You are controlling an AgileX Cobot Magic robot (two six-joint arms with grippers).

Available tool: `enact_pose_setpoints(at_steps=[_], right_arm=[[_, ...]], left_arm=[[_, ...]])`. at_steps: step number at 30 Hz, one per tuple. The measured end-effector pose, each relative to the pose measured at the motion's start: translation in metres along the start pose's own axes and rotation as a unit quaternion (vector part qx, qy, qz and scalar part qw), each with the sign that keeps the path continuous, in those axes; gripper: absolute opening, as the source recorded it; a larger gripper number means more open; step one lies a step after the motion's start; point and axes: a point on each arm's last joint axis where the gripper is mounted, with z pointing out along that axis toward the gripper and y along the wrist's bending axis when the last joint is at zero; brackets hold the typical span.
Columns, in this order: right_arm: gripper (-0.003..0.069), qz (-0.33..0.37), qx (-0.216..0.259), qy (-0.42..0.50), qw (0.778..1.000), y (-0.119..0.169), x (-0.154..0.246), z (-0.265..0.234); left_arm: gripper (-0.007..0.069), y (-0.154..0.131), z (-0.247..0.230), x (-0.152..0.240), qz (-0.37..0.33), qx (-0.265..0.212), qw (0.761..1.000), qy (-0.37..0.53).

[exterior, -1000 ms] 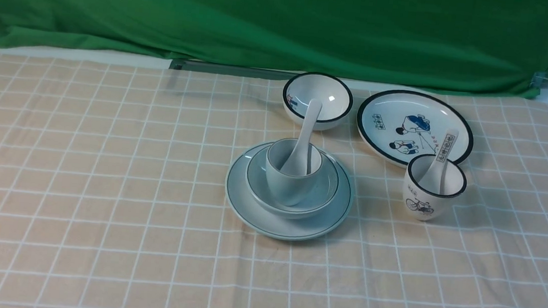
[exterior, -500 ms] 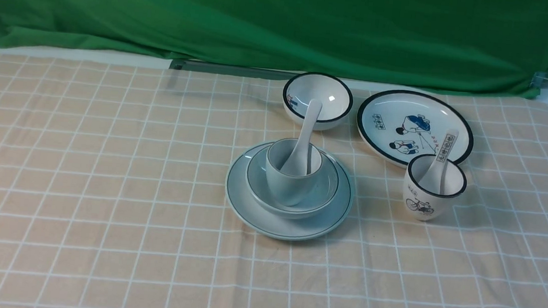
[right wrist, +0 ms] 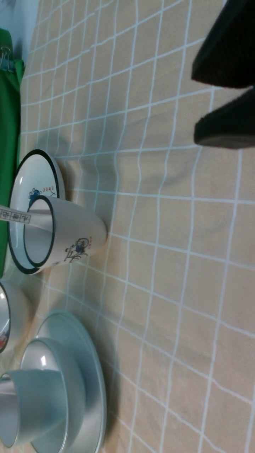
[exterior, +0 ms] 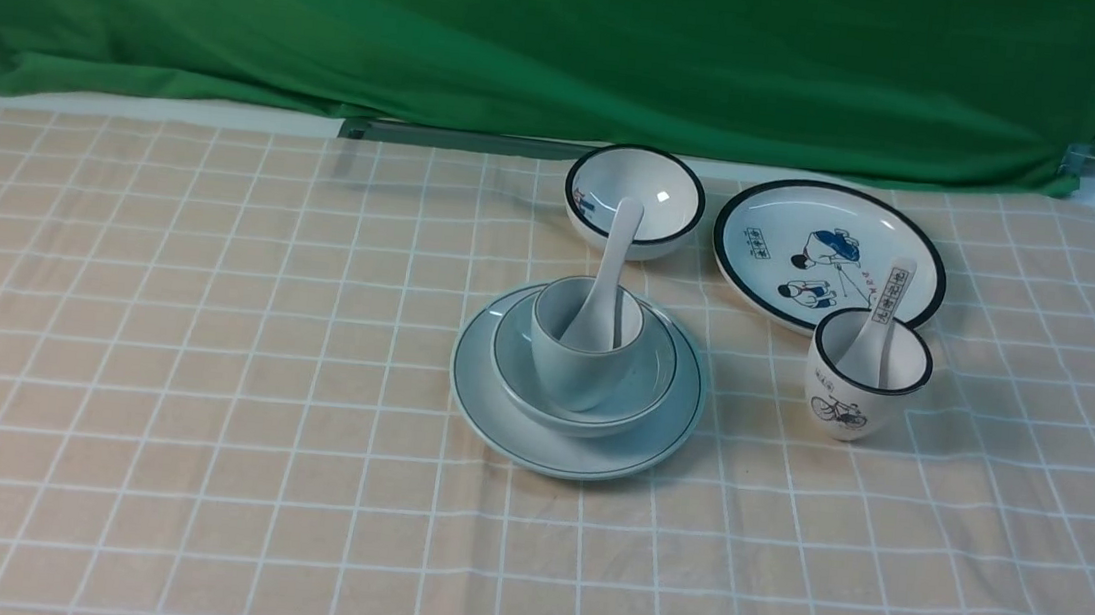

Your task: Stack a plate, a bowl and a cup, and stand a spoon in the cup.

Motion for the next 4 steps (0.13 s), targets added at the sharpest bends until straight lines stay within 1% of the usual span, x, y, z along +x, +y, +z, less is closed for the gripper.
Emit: enact_pose_setpoints(at_steps=[4], right_arm=[[0.0230,0.000,0.000,0.000,1.000,0.0000,0.0000,0.0000]], left_arm=[[0.0006,0.0000,0.0000,0.0000,0.000,0.000,1.000,0.000]])
